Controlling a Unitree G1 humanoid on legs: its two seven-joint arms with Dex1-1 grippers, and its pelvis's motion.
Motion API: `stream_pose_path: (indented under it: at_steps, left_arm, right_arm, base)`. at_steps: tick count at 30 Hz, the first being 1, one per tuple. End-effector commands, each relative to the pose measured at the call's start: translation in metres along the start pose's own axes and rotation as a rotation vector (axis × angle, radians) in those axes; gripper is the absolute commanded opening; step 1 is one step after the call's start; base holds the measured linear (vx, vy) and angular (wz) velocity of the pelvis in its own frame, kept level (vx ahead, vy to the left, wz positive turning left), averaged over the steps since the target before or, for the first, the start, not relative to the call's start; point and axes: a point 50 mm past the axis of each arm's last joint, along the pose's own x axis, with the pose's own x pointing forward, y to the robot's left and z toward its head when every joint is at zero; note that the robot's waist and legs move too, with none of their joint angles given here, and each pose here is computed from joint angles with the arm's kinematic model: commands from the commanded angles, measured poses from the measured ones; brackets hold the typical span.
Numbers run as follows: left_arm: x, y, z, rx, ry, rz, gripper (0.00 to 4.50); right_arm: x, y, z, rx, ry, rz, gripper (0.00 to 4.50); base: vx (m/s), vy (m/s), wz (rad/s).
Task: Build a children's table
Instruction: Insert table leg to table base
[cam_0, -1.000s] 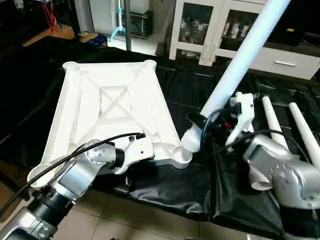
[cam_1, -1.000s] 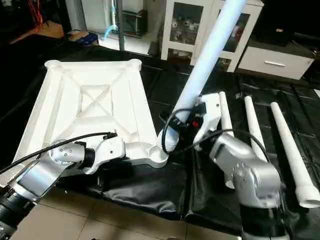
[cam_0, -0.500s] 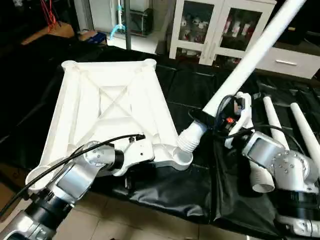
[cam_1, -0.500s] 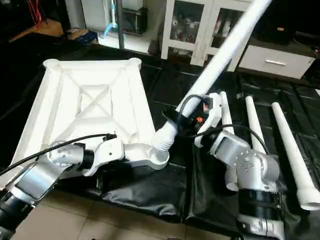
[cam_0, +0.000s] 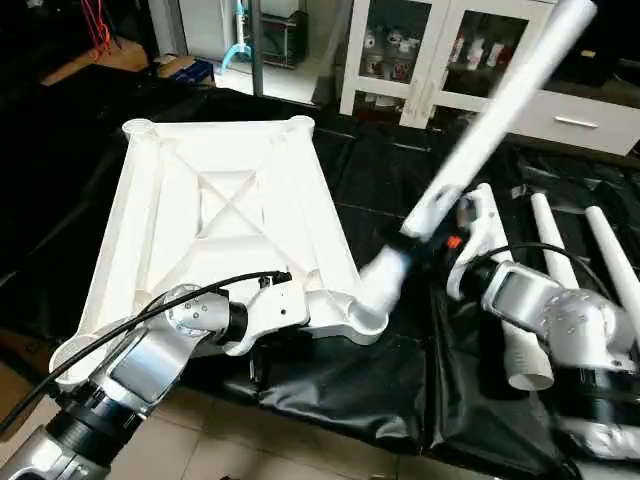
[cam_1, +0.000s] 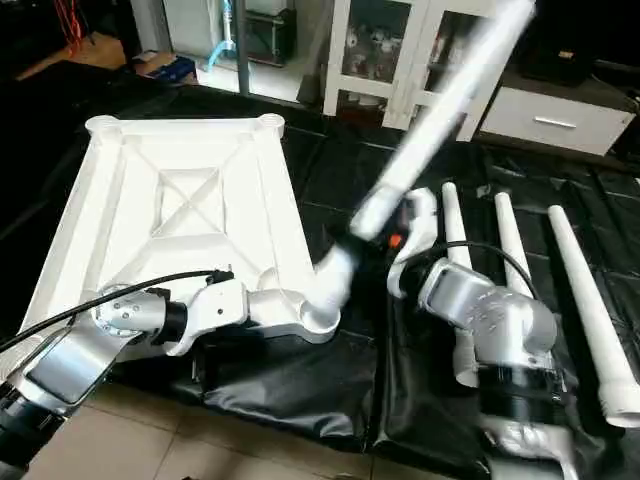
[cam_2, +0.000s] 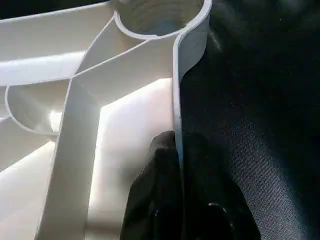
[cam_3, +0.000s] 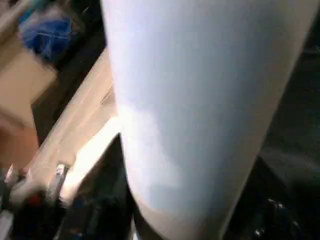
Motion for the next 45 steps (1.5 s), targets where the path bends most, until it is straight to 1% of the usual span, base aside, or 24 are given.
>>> stream_pose_path:
  at_steps: [1, 9, 10, 11, 12, 13, 17, 18, 21, 22, 25, 28, 33, 34, 40, 45]
  left_arm:
    - [0.011, -0.016, -0.004, -0.018, -0.001, -0.094, 0.01]
    - [0.01, -0.017, -0.002, -0.006, -0.007, -0.103, 0.01]
    - [0.009, -0.017, -0.002, -0.003, -0.006, -0.104, 0.01]
    - [0.009, -0.017, -0.002, -0.003, -0.005, -0.104, 0.01]
    - [0.009, -0.017, -0.001, -0.001, -0.006, -0.106, 0.01]
    - [0.009, -0.017, -0.001, 0.0, -0.008, -0.108, 0.01]
    - [0.009, -0.018, -0.001, 0.001, -0.01, -0.108, 0.01]
    - [0.01, -0.018, 0.0, 0.003, -0.008, -0.108, 0.01]
    - [0.01, -0.018, -0.001, 0.003, -0.007, -0.108, 0.01]
    - [0.01, -0.019, -0.001, 0.003, -0.004, -0.109, 0.01]
    - [0.009, -0.019, -0.001, 0.001, -0.003, -0.108, 0.01]
    - [0.009, -0.019, -0.002, 0.0, 0.001, -0.104, 0.01]
    - [0.009, -0.018, -0.002, -0.002, 0.001, -0.103, 0.01]
    - [0.009, -0.018, -0.002, -0.003, -0.001, -0.1, 0.01]
    - [0.009, -0.017, -0.002, 0.0, 0.004, -0.094, 0.01]
    - [0.008, -0.017, -0.003, 0.001, 0.014, -0.091, 0.01]
  right_arm:
    - [0.0, 0.001, -0.002, -0.057, 0.01, -0.008, 1.86]
    - [0.001, 0.0, -0.003, -0.093, 0.02, -0.003, 1.86]
    - [0.001, 0.0, -0.004, -0.126, 0.031, -0.001, 1.86]
    - [0.002, 0.0, -0.004, -0.135, 0.033, -0.001, 1.86]
    - [0.003, 0.0, -0.005, -0.165, 0.041, 0.005, 1.86]
    - [0.005, 0.002, -0.007, -0.217, 0.055, 0.018, 1.86]
    - [0.007, 0.004, -0.01, -0.262, 0.075, 0.035, 1.86]
    - [0.009, 0.006, -0.012, -0.29, 0.093, 0.046, 1.86]
    - [0.011, 0.006, -0.014, -0.303, 0.105, 0.048, 1.86]
    - [0.013, 0.006, -0.017, -0.32, 0.125, 0.048, 1.86]
    - [0.013, 0.005, -0.021, -0.336, 0.143, 0.053, 1.86]
    - [0.012, 0.001, -0.027, -0.361, 0.16, 0.041, 1.86]
    - [0.012, 0.0, -0.034, -0.381, 0.177, 0.034, 1.86]
    - [0.013, -0.002, -0.037, -0.382, 0.174, 0.013, 1.86]
    - [0.008, -0.013, -0.045, -0.356, 0.151, -0.052, 1.86]
    - [-0.003, -0.023, -0.052, -0.302, 0.142, -0.088, 1.86]
  base:
    - [0.0, 0.0, 0.0]
    - [0.0, 0.0, 0.0]
    - [0.0, 0.0, 0.0]
    - [0.0, 0.0, 0.0]
    - [0.0, 0.0, 0.0]
    - [0.0, 0.0, 0.0]
    - [0.0, 0.0, 0.0]
    - [0.0, 0.0, 0.0]
    - [0.0, 0.0, 0.0]
    - [0.0, 0.0, 0.0]
    - [0.0, 0.0, 0.0]
    - [0.0, 0.0, 0.0]
    - [0.0, 0.0, 0.0]
    - [0.0, 0.0, 0.0]
    - [0.0, 0.0, 0.0]
    - [0.0, 0.0, 0.0]
